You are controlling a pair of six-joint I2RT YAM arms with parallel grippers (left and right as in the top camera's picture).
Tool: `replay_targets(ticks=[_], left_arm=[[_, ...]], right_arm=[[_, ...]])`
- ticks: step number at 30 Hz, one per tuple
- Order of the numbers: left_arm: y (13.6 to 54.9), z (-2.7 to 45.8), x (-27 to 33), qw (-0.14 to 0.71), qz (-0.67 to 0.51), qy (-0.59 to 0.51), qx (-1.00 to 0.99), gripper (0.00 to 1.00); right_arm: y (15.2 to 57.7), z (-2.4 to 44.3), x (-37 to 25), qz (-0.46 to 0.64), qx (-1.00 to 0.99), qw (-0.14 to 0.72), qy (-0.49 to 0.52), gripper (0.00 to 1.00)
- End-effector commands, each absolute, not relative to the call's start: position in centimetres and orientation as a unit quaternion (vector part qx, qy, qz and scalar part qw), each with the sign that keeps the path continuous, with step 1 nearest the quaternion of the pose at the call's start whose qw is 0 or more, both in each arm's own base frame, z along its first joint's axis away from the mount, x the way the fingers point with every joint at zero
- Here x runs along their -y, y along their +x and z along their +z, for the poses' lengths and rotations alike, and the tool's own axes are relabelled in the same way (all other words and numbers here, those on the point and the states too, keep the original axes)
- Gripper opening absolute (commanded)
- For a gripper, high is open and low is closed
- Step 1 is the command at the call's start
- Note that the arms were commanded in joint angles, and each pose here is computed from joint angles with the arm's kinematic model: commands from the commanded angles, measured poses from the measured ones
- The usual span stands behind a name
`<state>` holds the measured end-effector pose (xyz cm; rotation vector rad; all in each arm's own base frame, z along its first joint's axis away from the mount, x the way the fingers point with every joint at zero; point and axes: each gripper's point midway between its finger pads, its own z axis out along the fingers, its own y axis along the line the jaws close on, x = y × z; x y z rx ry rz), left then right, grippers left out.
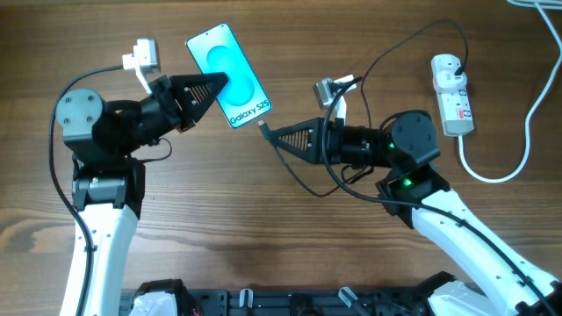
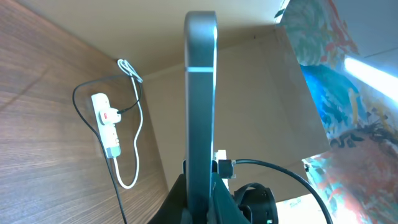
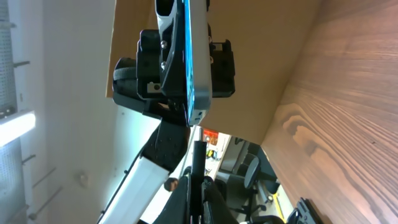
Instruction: Plug charger to phone and switch on socket
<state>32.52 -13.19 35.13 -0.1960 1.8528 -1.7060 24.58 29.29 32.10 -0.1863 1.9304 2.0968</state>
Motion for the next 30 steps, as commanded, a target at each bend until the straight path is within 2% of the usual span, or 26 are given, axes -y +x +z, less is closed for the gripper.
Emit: replay_targets(ticks=[1, 14, 30], left_arm=[[32.6, 35.5, 13.1, 0.312, -0.642, -0.071, -0.697, 0.04], [32.6, 35.5, 13.1, 0.312, -0.642, -0.071, -0.697, 0.04], [32.6, 35.5, 13.1, 0.312, -0.642, -0.071, -0.697, 0.04]], right_arm=[[24.6, 31.8, -30.5, 0.735, -0.663, 0.131, -0.054, 0.04], [24.2, 32.3, -30.5, 0.744, -0.645, 0.141, -0.096, 0.04], [24.8, 32.2, -29.9, 0.74, -0.646, 0.156, -0.1, 0.04]])
